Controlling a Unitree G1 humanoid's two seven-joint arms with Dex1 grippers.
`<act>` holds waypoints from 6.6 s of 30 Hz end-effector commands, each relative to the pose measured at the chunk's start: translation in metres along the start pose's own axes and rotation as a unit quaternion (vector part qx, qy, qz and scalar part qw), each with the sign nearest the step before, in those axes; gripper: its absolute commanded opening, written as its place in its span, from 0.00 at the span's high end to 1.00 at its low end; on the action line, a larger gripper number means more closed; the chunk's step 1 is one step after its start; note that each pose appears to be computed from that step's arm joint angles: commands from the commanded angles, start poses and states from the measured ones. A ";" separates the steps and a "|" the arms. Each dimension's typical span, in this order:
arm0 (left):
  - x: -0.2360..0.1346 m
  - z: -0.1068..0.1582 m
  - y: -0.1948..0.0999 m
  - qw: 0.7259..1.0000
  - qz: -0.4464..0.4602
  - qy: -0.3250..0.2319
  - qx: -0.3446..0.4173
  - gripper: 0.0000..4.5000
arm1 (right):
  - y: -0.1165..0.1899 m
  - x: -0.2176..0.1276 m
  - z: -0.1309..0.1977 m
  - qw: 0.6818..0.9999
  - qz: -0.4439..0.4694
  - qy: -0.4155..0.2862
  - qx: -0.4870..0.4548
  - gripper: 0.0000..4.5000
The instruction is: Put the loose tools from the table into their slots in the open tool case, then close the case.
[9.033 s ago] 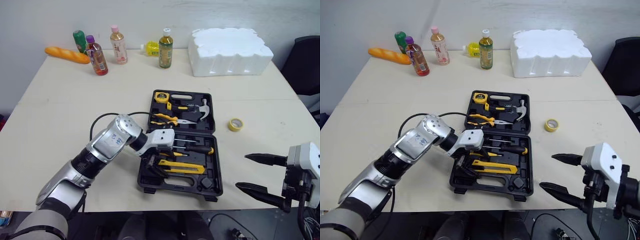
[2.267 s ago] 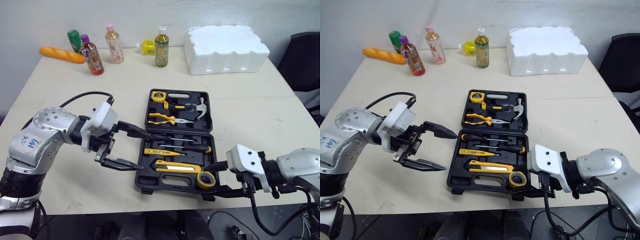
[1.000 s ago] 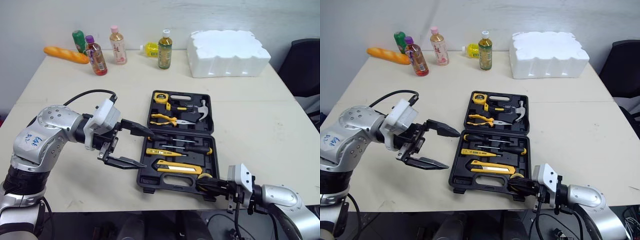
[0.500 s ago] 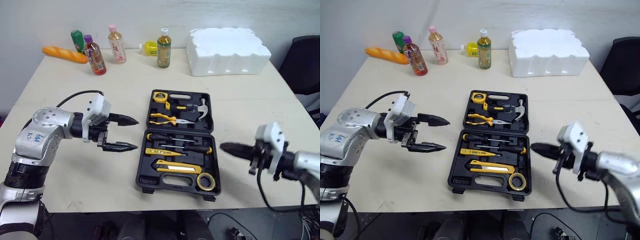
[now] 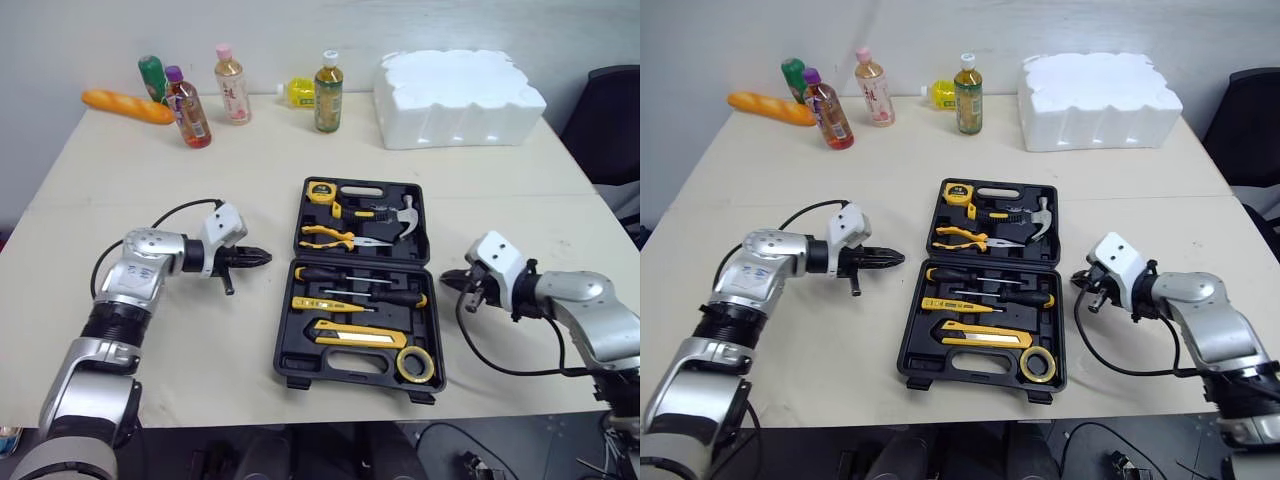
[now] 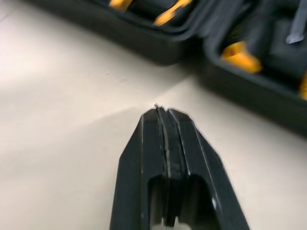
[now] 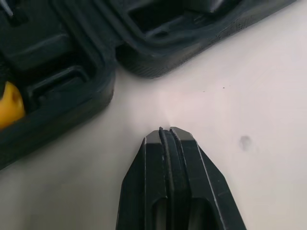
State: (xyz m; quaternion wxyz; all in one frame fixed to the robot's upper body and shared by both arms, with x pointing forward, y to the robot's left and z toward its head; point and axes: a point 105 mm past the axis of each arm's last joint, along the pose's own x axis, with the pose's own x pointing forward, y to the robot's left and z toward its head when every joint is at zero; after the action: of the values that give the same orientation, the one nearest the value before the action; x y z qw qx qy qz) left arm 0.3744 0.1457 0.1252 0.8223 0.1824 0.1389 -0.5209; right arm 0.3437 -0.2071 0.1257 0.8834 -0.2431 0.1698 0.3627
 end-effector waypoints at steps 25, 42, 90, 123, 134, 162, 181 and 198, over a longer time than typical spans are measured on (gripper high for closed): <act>0.017 0.001 -0.042 0.999 -0.052 0.011 0.009 0.99 | 0.024 0.008 0.028 0.995 0.071 -0.037 -0.058 1.00; -0.053 0.006 0.003 0.990 0.051 0.044 -0.122 0.51 | -0.019 -0.047 0.033 1.000 0.005 -0.006 0.015 0.68; 0.032 -0.007 -0.023 0.948 0.091 0.095 -0.290 0.95 | -0.012 0.023 0.035 0.965 -0.061 0.062 0.246 1.00; -0.036 0.047 -0.006 0.928 0.261 -0.128 0.232 0.42 | 0.016 -0.033 0.074 0.843 -0.196 -0.250 -0.433 0.27; -0.180 -0.037 -0.071 0.977 0.074 -0.007 -0.199 0.01 | 0.075 -0.164 0.010 0.992 0.078 -0.080 0.061 0.00; -0.046 0.017 0.045 0.989 0.127 -0.033 -0.073 1.00 | 0.077 -0.089 -0.018 0.996 0.088 -0.001 0.031 1.00; 0.047 0.064 0.062 0.990 0.137 -0.027 -0.033 1.00 | 0.087 -0.063 -0.004 0.991 0.135 0.000 -0.007 1.00; 0.031 0.039 0.012 0.993 -0.112 0.018 0.039 1.00 | 0.060 -0.075 -0.009 0.994 0.107 0.025 -0.026 1.00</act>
State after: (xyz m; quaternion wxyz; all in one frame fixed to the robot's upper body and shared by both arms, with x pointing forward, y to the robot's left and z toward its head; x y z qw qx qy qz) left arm 0.4147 0.1157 0.1496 0.7974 0.1925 0.1540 -0.5508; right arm 0.2482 -0.2092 0.1239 0.8301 -0.2273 0.2205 0.4588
